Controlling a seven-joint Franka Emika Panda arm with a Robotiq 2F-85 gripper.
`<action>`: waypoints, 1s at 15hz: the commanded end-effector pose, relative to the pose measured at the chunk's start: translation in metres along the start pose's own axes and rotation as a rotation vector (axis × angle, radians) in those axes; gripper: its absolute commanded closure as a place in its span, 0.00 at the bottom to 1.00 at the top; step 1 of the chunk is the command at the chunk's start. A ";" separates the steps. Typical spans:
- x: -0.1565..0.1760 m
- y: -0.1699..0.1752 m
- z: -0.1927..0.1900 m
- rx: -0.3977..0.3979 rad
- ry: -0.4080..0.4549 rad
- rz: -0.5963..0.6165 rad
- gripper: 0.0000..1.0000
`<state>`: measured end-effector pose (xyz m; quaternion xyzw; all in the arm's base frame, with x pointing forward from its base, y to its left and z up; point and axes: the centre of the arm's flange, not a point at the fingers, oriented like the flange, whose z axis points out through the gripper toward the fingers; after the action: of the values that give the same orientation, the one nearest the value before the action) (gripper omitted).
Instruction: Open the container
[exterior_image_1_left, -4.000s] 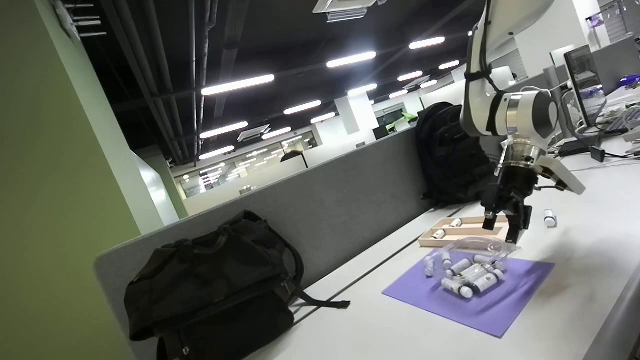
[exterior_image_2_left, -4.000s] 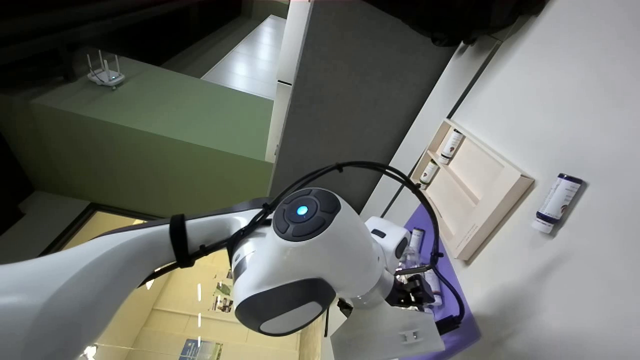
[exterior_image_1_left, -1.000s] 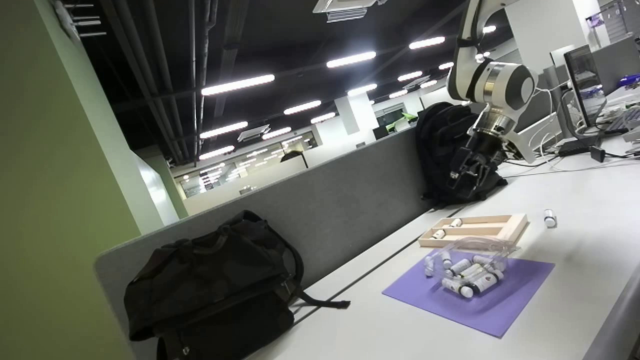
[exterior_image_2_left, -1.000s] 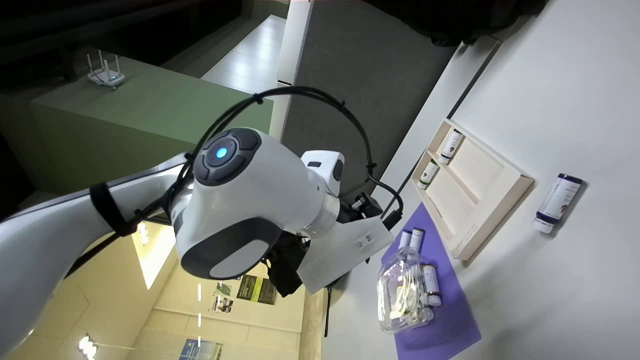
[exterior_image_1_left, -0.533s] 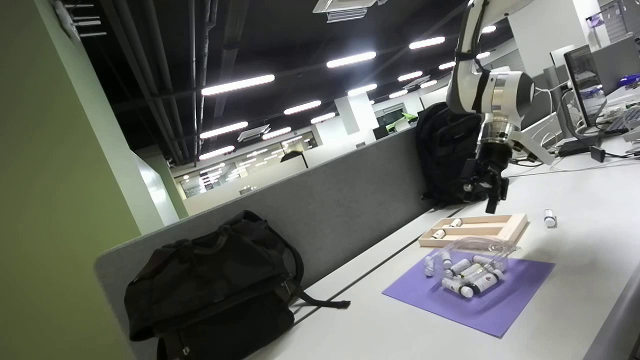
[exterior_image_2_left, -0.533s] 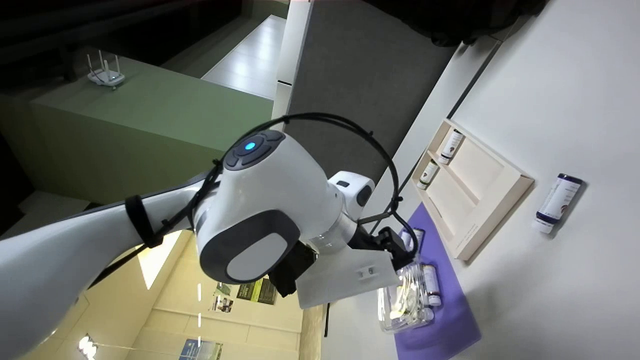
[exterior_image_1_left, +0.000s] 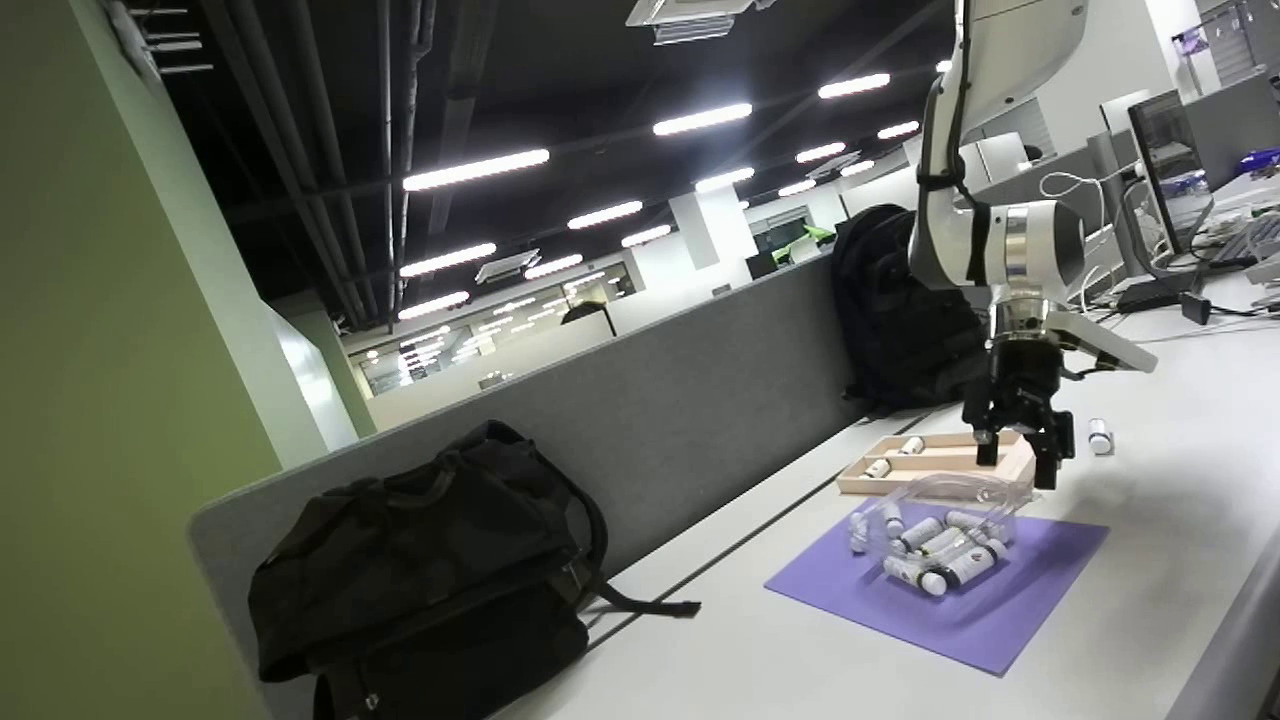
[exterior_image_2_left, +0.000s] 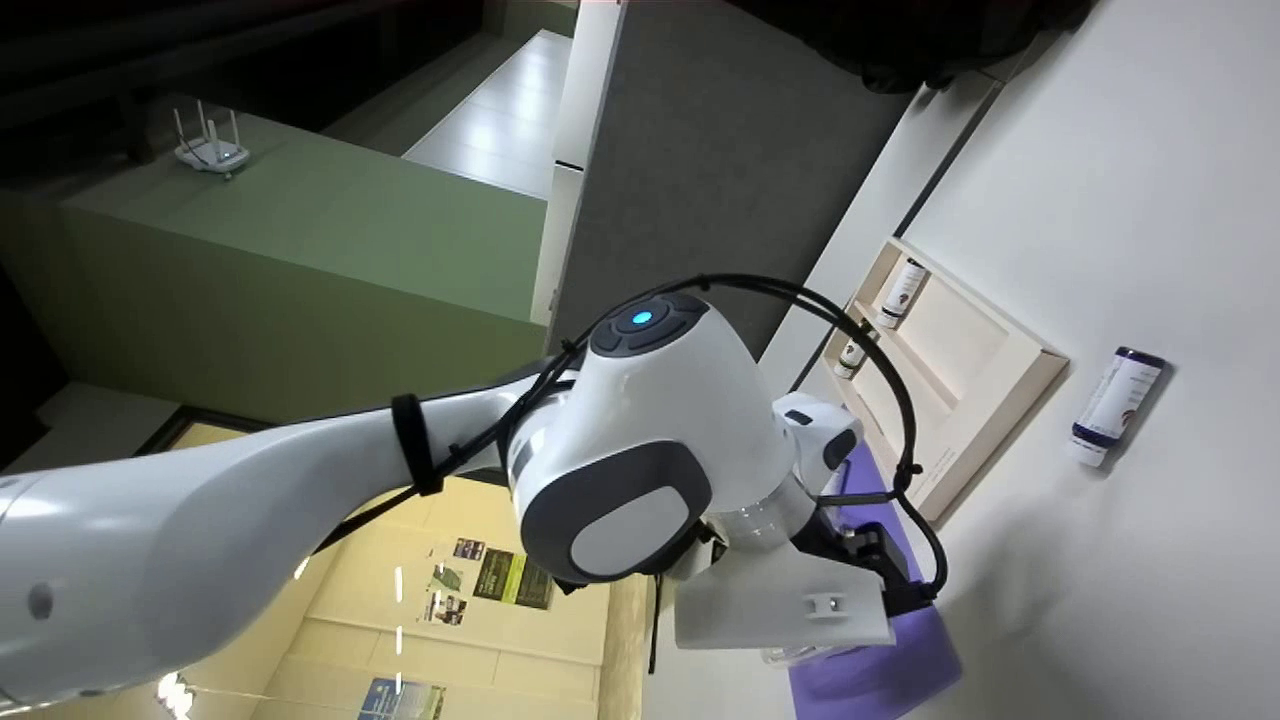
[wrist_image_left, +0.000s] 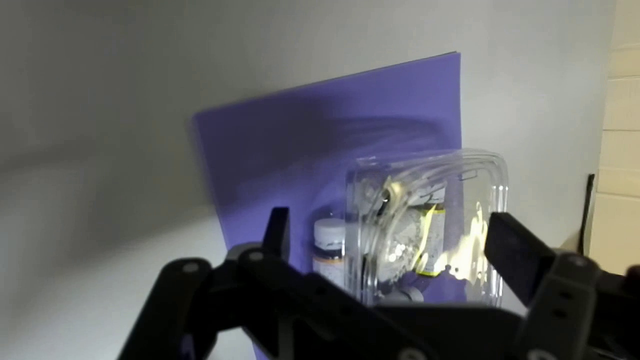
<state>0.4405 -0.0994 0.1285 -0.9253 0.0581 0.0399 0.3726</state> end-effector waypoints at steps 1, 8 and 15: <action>0.011 -0.006 -0.001 0.028 -0.043 0.035 0.00; 0.010 -0.026 -0.003 0.013 -0.121 0.065 0.00; 0.011 -0.031 -0.007 0.088 -0.066 -0.030 0.00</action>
<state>0.4537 -0.0798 0.1402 -0.9149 0.0430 0.0855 0.3922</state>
